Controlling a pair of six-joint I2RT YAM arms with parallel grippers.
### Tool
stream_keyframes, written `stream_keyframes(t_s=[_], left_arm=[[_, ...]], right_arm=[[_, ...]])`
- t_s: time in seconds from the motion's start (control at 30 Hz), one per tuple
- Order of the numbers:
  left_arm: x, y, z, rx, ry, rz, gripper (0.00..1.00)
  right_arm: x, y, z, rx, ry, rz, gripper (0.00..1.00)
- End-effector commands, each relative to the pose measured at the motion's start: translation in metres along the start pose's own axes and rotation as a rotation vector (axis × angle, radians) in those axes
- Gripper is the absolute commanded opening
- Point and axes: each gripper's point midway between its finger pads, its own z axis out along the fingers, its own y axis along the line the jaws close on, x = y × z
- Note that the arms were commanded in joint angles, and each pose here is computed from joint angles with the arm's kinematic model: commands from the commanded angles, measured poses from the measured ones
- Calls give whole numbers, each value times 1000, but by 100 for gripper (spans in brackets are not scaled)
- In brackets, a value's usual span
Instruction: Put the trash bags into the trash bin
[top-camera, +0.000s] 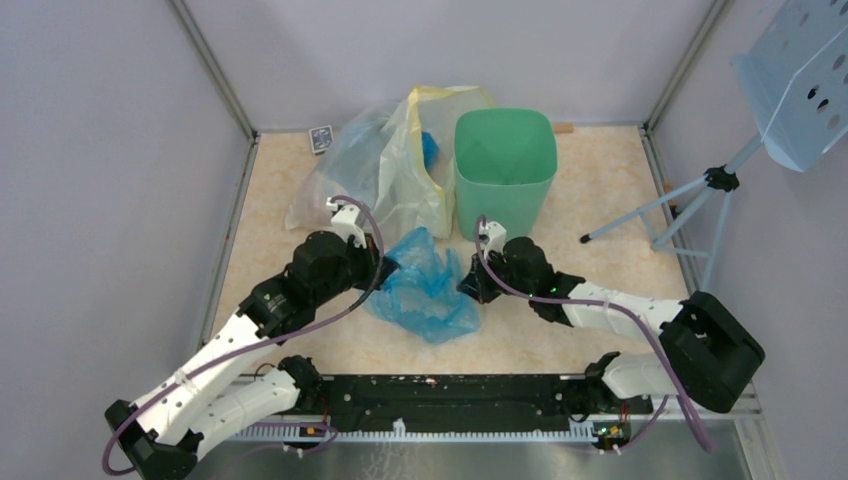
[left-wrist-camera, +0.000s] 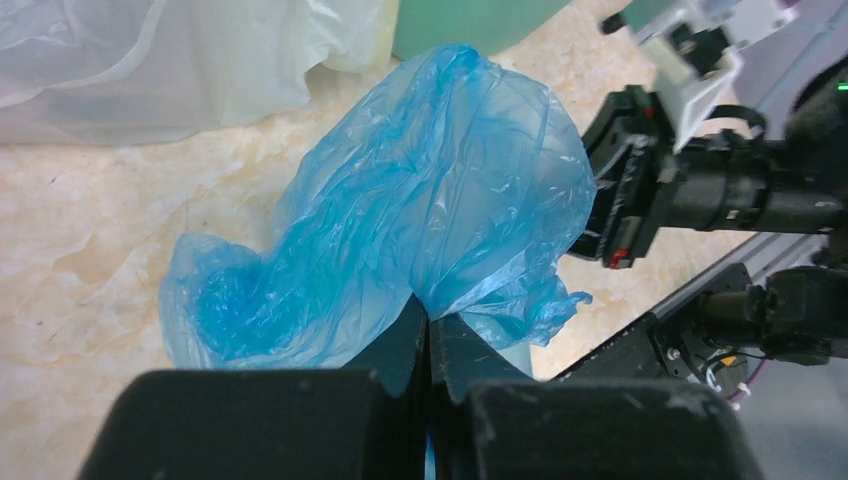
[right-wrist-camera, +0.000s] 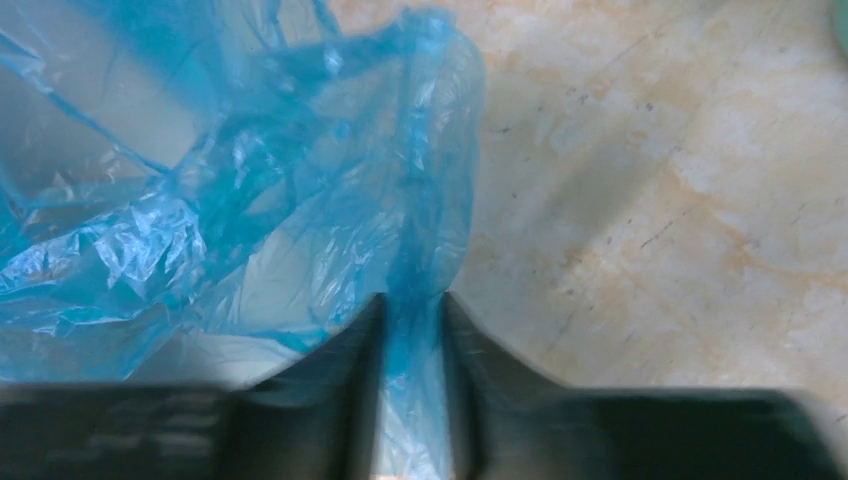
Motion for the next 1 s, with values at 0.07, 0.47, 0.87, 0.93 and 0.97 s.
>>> stream_keyframes(t_s=[0.07,0.47,0.87,0.93,0.97], left_arm=[[8,40,4,-220,20,-35,0],[4,67,30,-294,29,-49,4],[-18,0,22,-2,121,35,82],[1,1,23,21,172,9,85],[10,0,24,38,192,4,88]], right_arm=[[-59,-25,-40,247,-180,52,0],[-60,-102,-139,714,-286,272,0],[-120,-26,-125,364,-207,140,0],[-108,-25,-119,339,-167,137,2],[-103,-26,-118,334,-153,135,3]])
